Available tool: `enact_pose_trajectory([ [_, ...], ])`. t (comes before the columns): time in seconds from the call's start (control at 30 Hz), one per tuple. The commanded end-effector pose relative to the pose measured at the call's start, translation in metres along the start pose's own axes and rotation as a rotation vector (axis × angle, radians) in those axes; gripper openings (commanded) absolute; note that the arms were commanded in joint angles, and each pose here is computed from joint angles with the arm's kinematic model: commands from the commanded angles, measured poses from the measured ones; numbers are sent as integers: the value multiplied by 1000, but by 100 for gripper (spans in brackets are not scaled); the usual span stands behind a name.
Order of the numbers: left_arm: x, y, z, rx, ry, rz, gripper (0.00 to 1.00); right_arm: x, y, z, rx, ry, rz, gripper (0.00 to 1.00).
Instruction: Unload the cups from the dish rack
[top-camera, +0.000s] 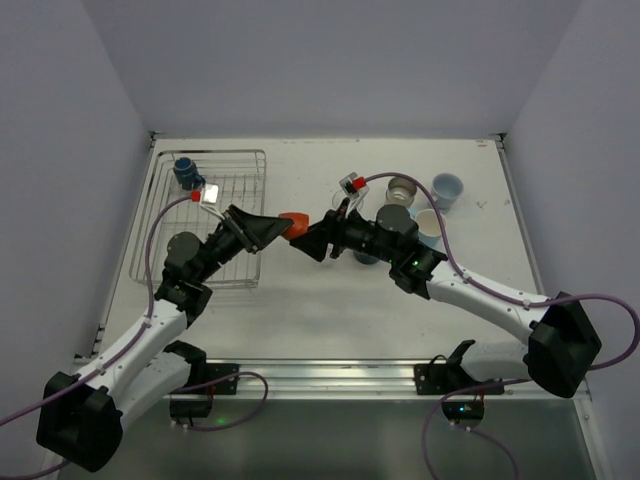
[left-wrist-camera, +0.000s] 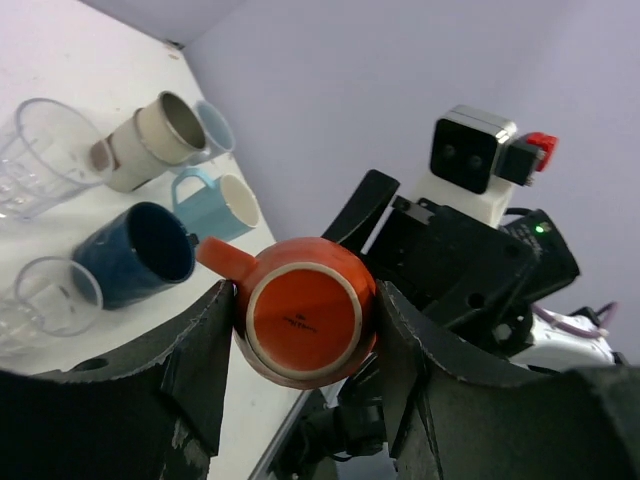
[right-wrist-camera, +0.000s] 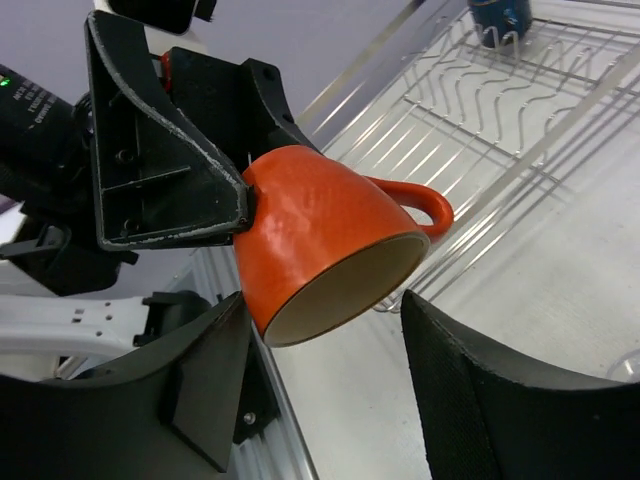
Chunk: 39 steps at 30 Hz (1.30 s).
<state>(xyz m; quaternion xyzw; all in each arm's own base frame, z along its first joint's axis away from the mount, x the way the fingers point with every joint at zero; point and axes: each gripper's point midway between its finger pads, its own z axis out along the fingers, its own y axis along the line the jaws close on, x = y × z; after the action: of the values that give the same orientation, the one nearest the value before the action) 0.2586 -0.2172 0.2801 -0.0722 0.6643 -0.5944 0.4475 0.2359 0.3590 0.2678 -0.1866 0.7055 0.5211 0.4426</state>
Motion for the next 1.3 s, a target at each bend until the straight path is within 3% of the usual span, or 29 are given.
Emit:
enact_pose_trajectory([
  [0.0,-10,-53,-7,195,-57,-19,0,-38,38,-6,-132,-115,-45,63],
  [0.07,-6,-59,-9,217,-50,-39,0,-44,46,-8,-167,-137,-51,55],
  [0.37,0,-67,-8,236,-71,-58,0,-49,67,-10,-267,-150,-48,44],
  [0.4,3,-69,-8,239,-60,-62,0,-49,66,-10,-269,-155,-45,39],
  [0.43,5,-68,-7,239,-54,-64,0,-45,63,-11,-264,-158,-33,28],
  [0.53,10,-65,-6,227,-40,-65,9,-45,61,-14,-263,-183,-20,8],
  [0.57,12,-61,-7,212,-31,-62,24,-47,64,-18,-265,-191,-21,0],
  [0.63,15,-53,-6,177,-24,-24,41,-41,59,-20,-241,-171,-21,0],
  [0.67,17,-47,-6,133,-9,-15,61,-36,54,-22,-206,-145,-22,0],
  [0.73,16,-38,-7,77,-3,73,83,-25,44,-25,-159,-105,-19,0],
  [0.83,9,-24,-10,-75,21,180,95,-1,30,-38,-89,-13,-39,0],
  [0.93,1,-19,-20,-169,31,288,100,32,13,-54,-10,124,-33,0],
  [1.1,-23,-6,-48,-355,4,478,100,98,-29,-83,200,408,-2,0],
  [1.27,-57,14,-96,-618,-88,624,100,150,-68,-104,441,639,-43,0],
])
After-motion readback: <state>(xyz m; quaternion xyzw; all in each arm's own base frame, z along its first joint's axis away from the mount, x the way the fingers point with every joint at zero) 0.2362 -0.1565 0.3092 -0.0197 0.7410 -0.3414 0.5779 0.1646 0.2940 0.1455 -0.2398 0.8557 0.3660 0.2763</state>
